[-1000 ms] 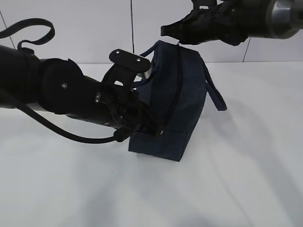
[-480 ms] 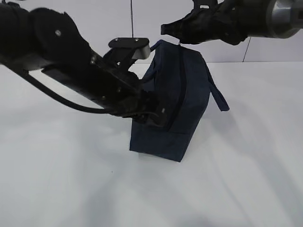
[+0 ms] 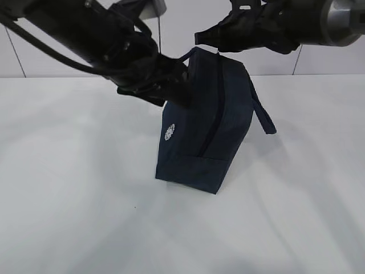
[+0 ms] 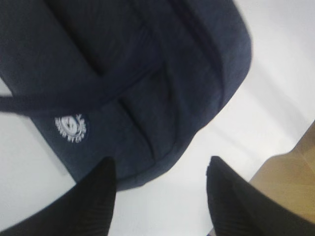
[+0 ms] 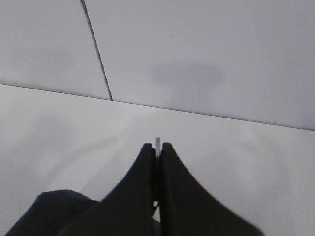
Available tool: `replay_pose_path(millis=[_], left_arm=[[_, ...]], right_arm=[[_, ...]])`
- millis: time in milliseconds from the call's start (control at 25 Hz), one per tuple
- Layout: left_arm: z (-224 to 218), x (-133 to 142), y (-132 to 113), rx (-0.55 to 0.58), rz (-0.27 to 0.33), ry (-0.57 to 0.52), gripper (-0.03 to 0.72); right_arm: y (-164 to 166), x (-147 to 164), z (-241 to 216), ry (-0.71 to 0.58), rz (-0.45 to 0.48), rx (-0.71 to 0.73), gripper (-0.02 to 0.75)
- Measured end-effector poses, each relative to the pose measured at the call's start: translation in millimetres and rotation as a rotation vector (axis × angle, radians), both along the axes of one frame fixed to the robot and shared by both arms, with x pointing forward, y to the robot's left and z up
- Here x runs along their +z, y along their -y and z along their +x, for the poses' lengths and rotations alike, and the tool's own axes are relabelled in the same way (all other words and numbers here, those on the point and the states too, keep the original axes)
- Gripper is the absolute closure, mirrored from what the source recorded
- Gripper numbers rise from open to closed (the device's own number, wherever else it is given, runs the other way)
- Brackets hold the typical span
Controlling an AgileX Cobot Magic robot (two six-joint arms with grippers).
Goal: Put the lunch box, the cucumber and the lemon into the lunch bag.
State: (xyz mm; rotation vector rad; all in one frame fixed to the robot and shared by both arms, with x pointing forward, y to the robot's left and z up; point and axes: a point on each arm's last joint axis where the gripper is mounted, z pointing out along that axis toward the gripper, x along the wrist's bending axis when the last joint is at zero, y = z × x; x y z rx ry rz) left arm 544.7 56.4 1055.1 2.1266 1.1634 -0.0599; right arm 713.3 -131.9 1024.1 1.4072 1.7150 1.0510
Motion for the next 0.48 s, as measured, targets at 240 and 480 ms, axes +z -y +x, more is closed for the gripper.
replay_pose_path(millis=[240,480], left_arm=[[9,24,5,0.018,-0.055,0.082,0.270],[24,19,13,0.042,-0.069,0.113,0.270]], right_arm=[[1,0,1,0.011,-0.028,0.007,0.731],[1,0,1,0.011,-0.029,0.008,0.731]])
